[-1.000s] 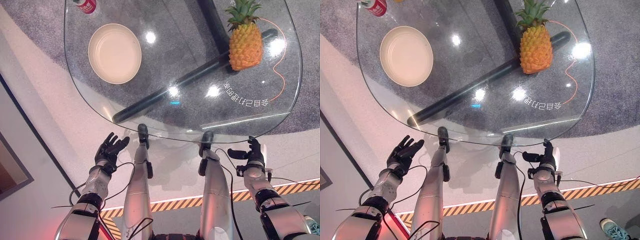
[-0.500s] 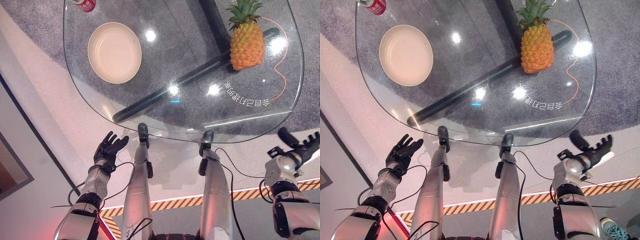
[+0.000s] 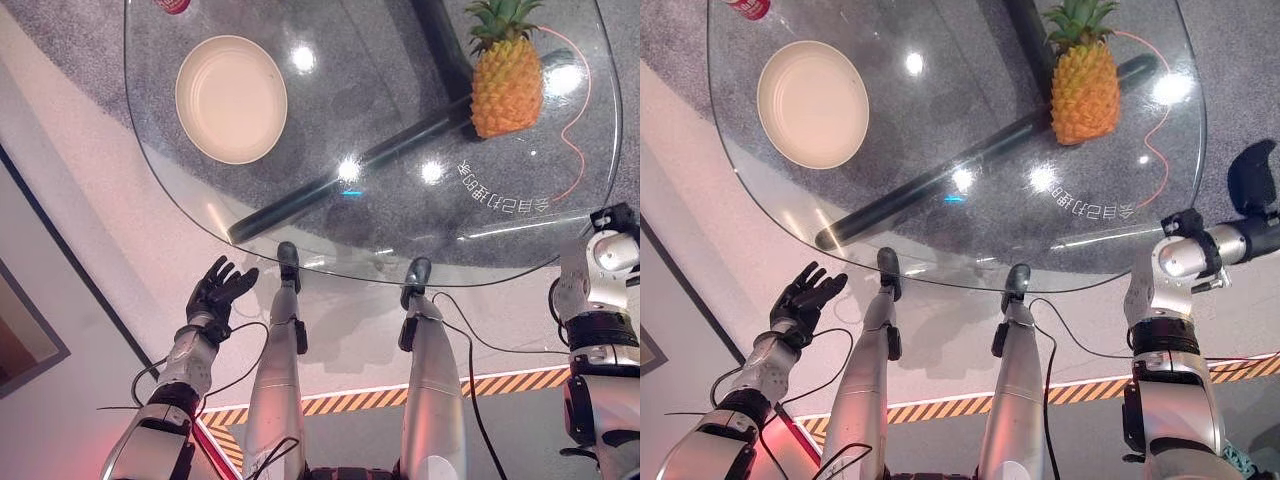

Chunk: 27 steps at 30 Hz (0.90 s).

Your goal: Pick up the fruit to the plate

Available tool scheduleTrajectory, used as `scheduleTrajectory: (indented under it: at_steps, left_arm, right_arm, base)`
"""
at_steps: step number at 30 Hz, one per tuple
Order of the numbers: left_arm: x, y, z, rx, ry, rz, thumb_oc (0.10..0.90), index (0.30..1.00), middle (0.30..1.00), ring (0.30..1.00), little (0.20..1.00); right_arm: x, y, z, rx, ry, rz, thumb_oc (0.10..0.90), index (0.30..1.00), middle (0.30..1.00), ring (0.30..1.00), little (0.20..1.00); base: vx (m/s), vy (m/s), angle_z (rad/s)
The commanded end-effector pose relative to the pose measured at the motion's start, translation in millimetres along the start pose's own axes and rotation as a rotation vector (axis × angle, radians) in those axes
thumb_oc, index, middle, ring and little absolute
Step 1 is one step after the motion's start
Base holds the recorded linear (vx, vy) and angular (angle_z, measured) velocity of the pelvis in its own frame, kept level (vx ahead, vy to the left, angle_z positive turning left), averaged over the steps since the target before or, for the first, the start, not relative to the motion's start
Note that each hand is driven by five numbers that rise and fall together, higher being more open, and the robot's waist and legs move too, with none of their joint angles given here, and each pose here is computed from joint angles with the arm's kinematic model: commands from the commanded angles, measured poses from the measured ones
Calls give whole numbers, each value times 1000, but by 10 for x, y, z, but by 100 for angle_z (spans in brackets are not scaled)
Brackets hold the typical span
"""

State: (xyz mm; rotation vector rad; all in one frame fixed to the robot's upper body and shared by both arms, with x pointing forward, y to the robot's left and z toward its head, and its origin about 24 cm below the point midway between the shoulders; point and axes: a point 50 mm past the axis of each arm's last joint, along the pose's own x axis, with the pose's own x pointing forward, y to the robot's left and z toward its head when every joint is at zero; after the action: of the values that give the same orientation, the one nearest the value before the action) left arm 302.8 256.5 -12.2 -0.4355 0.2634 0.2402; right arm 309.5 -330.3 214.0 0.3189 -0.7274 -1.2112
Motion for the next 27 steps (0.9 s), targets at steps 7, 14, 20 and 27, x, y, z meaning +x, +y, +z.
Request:
scheduleTrajectory:
  at_steps: [7,14,20,27]
  left_arm:
    - [-144,289,-114,-2,8,91,800,900,900,900,900]
    - [-204,311,-207,4,14,81,800,900,900,900,900]
    - [-227,255,-299,9,25,61,800,900,900,900,900]
    - [-237,202,-376,2,43,55,800,900,900,900,900]
  right_arm:
    - [-265,500,889,84,-464,407,800,900,900,900,900]
    - [-620,640,762,-11,-367,720,800,900,900,900,900]
    - [-761,713,676,-8,-288,809,800,900,900,900,900]
    - [-893,782,669,-13,-268,860,800,900,900,900,900]
  base:
    - [1,60,-2]
    - [0,0,0]
    - [0,0,0]
    - [12,20,1]
